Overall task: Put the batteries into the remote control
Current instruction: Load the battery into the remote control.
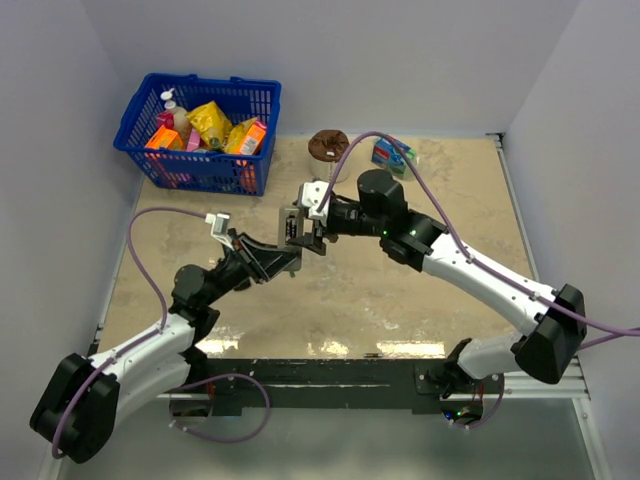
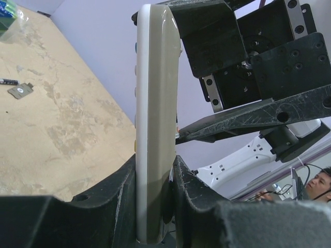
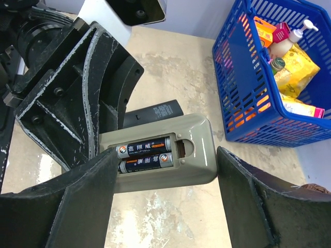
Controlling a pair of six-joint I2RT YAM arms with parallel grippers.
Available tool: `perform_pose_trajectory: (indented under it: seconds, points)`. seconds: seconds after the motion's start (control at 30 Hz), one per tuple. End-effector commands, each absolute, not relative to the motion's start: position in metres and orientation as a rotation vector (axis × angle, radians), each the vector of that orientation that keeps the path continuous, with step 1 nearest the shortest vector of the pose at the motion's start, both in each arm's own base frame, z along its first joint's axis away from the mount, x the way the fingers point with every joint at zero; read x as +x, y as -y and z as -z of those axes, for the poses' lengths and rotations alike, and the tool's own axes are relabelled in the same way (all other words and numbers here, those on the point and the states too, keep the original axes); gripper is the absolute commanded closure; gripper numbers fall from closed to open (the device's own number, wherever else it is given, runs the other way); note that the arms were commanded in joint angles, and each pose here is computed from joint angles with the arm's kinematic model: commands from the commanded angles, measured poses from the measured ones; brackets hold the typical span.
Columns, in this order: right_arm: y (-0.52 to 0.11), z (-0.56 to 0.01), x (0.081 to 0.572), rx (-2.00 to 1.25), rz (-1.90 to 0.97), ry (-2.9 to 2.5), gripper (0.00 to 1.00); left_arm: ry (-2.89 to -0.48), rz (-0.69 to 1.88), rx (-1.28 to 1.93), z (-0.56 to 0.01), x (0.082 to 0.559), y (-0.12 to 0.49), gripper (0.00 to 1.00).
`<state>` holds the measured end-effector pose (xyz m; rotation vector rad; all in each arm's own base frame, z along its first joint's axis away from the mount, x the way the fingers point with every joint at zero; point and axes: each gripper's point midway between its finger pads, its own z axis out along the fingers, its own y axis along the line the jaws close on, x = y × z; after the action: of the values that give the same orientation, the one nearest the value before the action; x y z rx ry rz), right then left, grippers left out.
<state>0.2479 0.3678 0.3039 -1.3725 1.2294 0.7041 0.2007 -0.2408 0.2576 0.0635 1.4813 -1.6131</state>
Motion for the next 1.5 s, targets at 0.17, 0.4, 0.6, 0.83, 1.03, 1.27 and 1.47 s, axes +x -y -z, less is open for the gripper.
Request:
perform_pose_trajectory:
  seconds: [0.17,0.4,0.6,0.83,1.03,1.27,1.47]
  points:
    - [-0.383,-0.305,0.259,-1.358,-0.727,-1.285,0.48,-1.261,1.635,0.298,-0.316,0.179,0.246,1.00]
    - [-0.389,-0.282,0.261,-1.387,-0.784,-1.437,0.59,-1.285,1.550,0.399,-0.318,0.181,0.251,1.00]
    - [-0.386,-0.263,0.262,-1.409,-0.839,-1.549,0.74,-1.327,1.420,0.491,-0.313,0.186,0.251,1.00]
    - [-0.380,-0.252,0.262,-1.413,-0.976,-1.580,0.82,-1.240,1.435,0.465,-0.326,0.177,0.241,1.00]
    - [-0.388,-0.263,0.248,-1.439,-1.113,-1.480,0.72,-1.117,1.624,0.412,-0.332,0.157,0.234,1.00]
    - [-0.382,-0.299,0.250,-1.398,-1.073,-1.391,0.53,-1.217,1.548,0.367,-0.318,0.178,0.237,1.00]
    - [-0.359,-0.348,0.262,-1.263,-0.970,-1.314,0.33,-1.350,1.454,0.311,-0.293,0.197,0.236,1.00]
